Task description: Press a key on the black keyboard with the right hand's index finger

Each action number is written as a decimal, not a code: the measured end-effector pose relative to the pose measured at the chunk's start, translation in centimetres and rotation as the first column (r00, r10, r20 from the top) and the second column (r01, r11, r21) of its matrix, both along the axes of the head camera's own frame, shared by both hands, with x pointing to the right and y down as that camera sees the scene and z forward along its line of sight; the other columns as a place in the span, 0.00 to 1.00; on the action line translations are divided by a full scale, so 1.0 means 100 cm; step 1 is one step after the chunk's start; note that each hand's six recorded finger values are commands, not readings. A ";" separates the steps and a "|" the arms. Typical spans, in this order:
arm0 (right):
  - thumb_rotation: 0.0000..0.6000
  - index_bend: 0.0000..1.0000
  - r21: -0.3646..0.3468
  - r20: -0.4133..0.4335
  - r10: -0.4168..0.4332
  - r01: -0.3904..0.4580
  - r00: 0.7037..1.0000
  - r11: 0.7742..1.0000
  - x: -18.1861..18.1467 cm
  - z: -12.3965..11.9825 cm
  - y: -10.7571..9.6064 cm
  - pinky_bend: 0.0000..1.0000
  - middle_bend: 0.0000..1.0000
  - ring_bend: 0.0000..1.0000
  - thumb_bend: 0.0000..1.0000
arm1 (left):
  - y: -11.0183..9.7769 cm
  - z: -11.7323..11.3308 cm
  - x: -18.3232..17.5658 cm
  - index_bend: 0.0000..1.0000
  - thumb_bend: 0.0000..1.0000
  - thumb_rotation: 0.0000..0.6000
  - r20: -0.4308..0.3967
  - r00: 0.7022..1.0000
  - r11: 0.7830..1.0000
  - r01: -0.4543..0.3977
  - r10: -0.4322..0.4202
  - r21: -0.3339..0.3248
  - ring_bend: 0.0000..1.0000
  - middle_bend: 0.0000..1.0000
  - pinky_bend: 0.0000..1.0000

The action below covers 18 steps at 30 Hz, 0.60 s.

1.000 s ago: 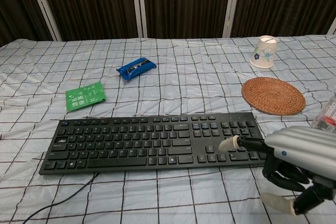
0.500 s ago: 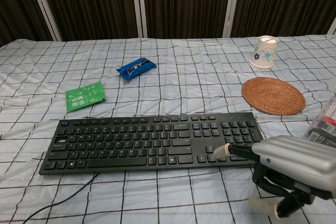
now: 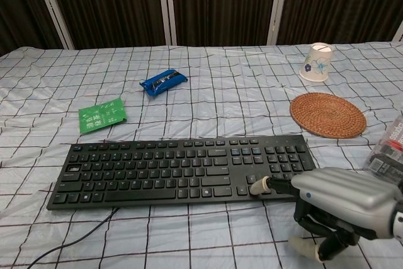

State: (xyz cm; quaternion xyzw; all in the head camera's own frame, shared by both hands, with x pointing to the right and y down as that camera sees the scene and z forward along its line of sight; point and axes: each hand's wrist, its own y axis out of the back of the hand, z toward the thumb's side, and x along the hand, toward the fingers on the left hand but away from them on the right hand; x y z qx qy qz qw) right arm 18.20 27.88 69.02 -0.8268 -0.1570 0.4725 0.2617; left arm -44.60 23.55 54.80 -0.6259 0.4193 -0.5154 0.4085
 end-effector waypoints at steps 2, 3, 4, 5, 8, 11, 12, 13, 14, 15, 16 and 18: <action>1.00 0.14 -0.005 -0.005 -0.001 0.001 1.000 1.000 0.000 0.001 0.002 0.70 0.88 0.83 0.41 | 0.000 0.000 0.000 0.00 0.04 1.00 0.000 1.000 1.000 0.000 0.000 0.000 0.00 0.00 0.00; 1.00 0.15 -0.006 -0.006 -0.002 0.002 1.000 1.000 0.000 0.001 0.003 0.70 0.88 0.83 0.41 | 0.000 0.000 0.000 0.00 0.04 1.00 0.000 1.000 1.000 0.000 0.000 0.000 0.00 0.00 0.00; 1.00 0.15 -0.008 -0.007 -0.001 0.001 1.000 1.000 -0.001 0.002 0.004 0.70 0.88 0.83 0.41 | 0.000 0.000 0.000 0.00 0.04 1.00 0.000 1.000 1.000 -0.001 0.001 -0.001 0.00 0.00 0.00; 1.00 0.15 -0.009 -0.007 0.001 -0.001 1.000 1.000 -0.001 0.002 0.004 0.70 0.88 0.83 0.41 | 0.000 0.001 0.000 0.00 0.04 1.00 0.000 1.000 1.000 -0.001 0.001 -0.002 0.00 0.00 0.00; 1.00 0.15 -0.014 -0.014 0.004 -0.004 1.000 1.000 -0.001 0.003 0.006 0.69 0.88 0.83 0.41 | 0.001 0.001 0.002 0.00 0.04 1.00 -0.001 1.000 1.000 -0.005 0.005 -0.002 0.00 0.00 0.00; 1.00 0.15 -0.015 -0.024 0.006 -0.006 1.000 1.000 -0.001 0.004 0.007 0.70 0.88 0.83 0.41 | 0.001 0.000 0.002 0.00 0.04 1.00 -0.001 1.000 1.000 -0.006 0.006 -0.002 0.00 0.00 0.00; 1.00 0.15 -0.015 -0.025 0.008 -0.008 1.000 1.000 -0.001 0.005 0.007 0.69 0.88 0.83 0.41 | 0.001 0.000 0.002 0.00 0.04 1.00 -0.001 1.000 1.000 -0.004 0.004 -0.002 0.00 0.00 0.00; 1.00 0.15 -0.015 -0.026 0.009 -0.010 1.000 1.000 -0.002 0.004 0.007 0.69 0.88 0.83 0.41 | 0.001 0.000 0.002 0.00 0.04 1.00 -0.001 1.000 1.000 -0.003 0.003 -0.002 0.00 0.00 0.00; 1.00 0.15 -0.014 -0.026 0.009 -0.009 1.000 1.000 -0.002 0.004 0.007 0.69 0.88 0.83 0.41 | 0.001 0.000 0.001 0.00 0.04 1.00 -0.002 1.000 1.000 -0.003 0.003 -0.002 0.00 0.00 0.00; 1.00 0.15 -0.013 -0.027 0.008 -0.009 1.000 1.000 -0.002 0.004 0.007 0.69 0.88 0.83 0.41 | 0.001 0.000 0.001 0.00 0.04 1.00 -0.002 1.000 1.000 -0.002 0.002 -0.002 0.00 0.00 0.00; 1.00 0.15 -0.011 -0.025 0.009 -0.009 1.000 1.000 -0.003 0.003 0.007 0.70 0.88 0.83 0.41 | 0.001 0.000 0.001 0.00 0.04 1.00 -0.002 1.000 1.000 -0.003 0.003 -0.002 0.00 0.00 0.00; 1.00 0.15 -0.006 -0.022 0.012 -0.012 1.000 1.000 -0.004 0.001 0.005 0.70 0.88 0.83 0.41 | 0.001 0.000 0.002 0.00 0.04 1.00 -0.002 1.000 1.000 -0.005 0.005 -0.002 0.00 0.00 0.00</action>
